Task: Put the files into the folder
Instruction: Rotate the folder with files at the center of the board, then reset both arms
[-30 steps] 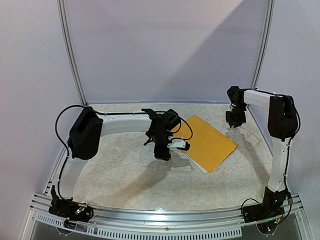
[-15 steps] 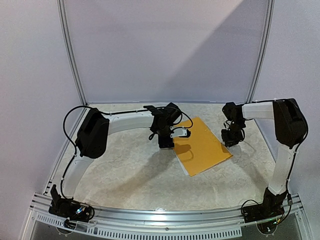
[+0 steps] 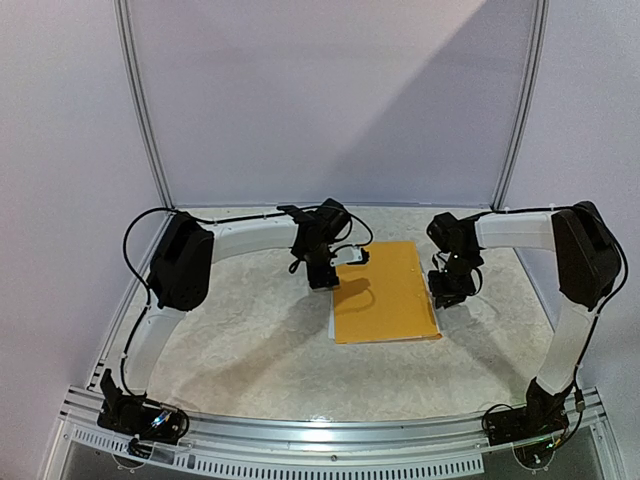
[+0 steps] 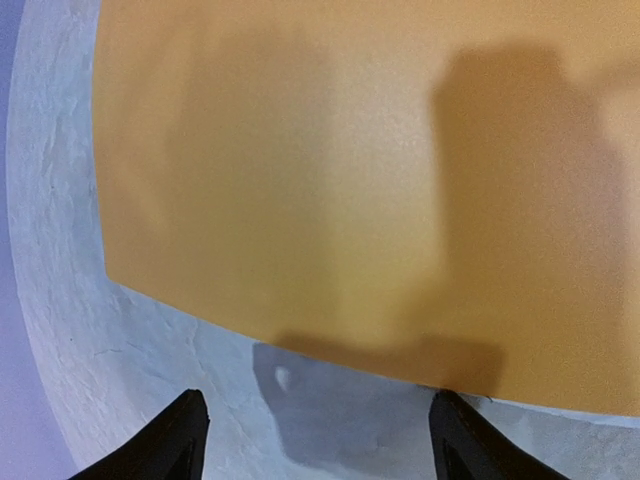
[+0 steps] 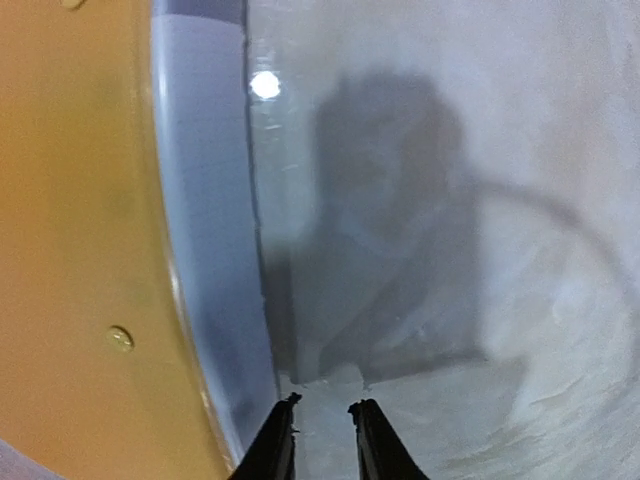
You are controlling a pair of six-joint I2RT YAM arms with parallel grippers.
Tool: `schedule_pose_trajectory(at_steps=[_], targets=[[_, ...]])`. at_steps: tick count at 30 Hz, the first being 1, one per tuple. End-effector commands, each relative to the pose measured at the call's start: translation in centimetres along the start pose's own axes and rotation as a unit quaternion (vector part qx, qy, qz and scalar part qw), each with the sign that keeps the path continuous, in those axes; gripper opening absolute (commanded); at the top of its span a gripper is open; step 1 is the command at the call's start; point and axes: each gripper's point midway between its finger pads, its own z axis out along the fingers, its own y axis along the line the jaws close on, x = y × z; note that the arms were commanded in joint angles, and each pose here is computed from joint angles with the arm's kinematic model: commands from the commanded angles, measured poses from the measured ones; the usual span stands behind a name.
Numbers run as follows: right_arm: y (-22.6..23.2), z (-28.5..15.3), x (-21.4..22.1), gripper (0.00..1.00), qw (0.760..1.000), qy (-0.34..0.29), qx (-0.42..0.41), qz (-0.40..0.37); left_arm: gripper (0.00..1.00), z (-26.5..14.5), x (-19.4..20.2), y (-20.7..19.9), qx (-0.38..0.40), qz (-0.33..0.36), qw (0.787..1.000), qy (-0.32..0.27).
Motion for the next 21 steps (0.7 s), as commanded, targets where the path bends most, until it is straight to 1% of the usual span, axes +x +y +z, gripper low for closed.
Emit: schedule_pose_trajectory(at_steps=[1,2,5,6,7,9,10,13,15,17,19,20,21], targets=[[-3.9,-2.7,-1.9,0.30,0.998,-0.037,0.052,0.025,0.81,-1.9,2.5,-0.3,0.015,-0.028,0.999,0.022],[-4.8,-3.4,-2.5,0.37,0.997,-0.048,0.059,0.030,0.83,-3.4,2.8,0.4,0.011,-0.046,0.999,0.017],[-7.8,-6.8,-4.9,0.72,0.990,-0.111,0.055,0.071,0.89,-8.6,3.6,2.8,0.015,-0.120,0.992,-0.022],[-8.9,-8.6,-5.7,0.92,0.985,-0.144,0.044,0.089,0.91,-10.6,4.0,3.6,0.018,-0.147,0.988,-0.044],[-9.7,-9.7,-6.4,0.98,0.980,-0.171,0.032,0.101,0.98,-12.3,4.9,4.2,0.025,-0.177,0.982,-0.060],[-11.1,-12.1,-7.4,0.99,0.966,-0.228,0.001,0.119,1.00,-15.8,7.2,6.1,0.012,-0.244,0.965,-0.090],[-11.7,-14.0,-7.7,0.99,0.955,-0.267,-0.012,0.125,0.99,-17.1,8.9,7.0,-0.001,-0.276,0.956,-0.097],[-13.7,-17.4,-7.5,0.99,0.923,-0.351,0.000,0.154,1.00,-21.0,14.6,8.8,-0.051,-0.358,0.925,-0.121],[-14.4,-18.2,-6.8,0.99,0.913,-0.373,0.013,0.163,1.00,-22.7,19.0,9.1,-0.094,-0.404,0.901,-0.130],[-14.5,-18.1,-5.8,0.99,0.907,-0.387,0.010,0.164,1.00,-25.5,24.0,9.6,-0.177,-0.460,0.860,-0.136],[-14.5,-17.7,-5.2,0.99,0.900,-0.404,0.001,0.167,1.00,-25.8,28.8,8.8,-0.229,-0.517,0.818,-0.105],[-14.5,-18.0,-4.8,0.99,0.891,-0.420,-0.005,0.169,1.00,-25.6,30.9,8.1,-0.247,-0.537,0.801,-0.088],[-14.6,-17.8,-4.5,0.99,0.885,-0.433,-0.008,0.173,1.00,-24.5,32.7,6.5,-0.250,-0.551,0.793,-0.069]])
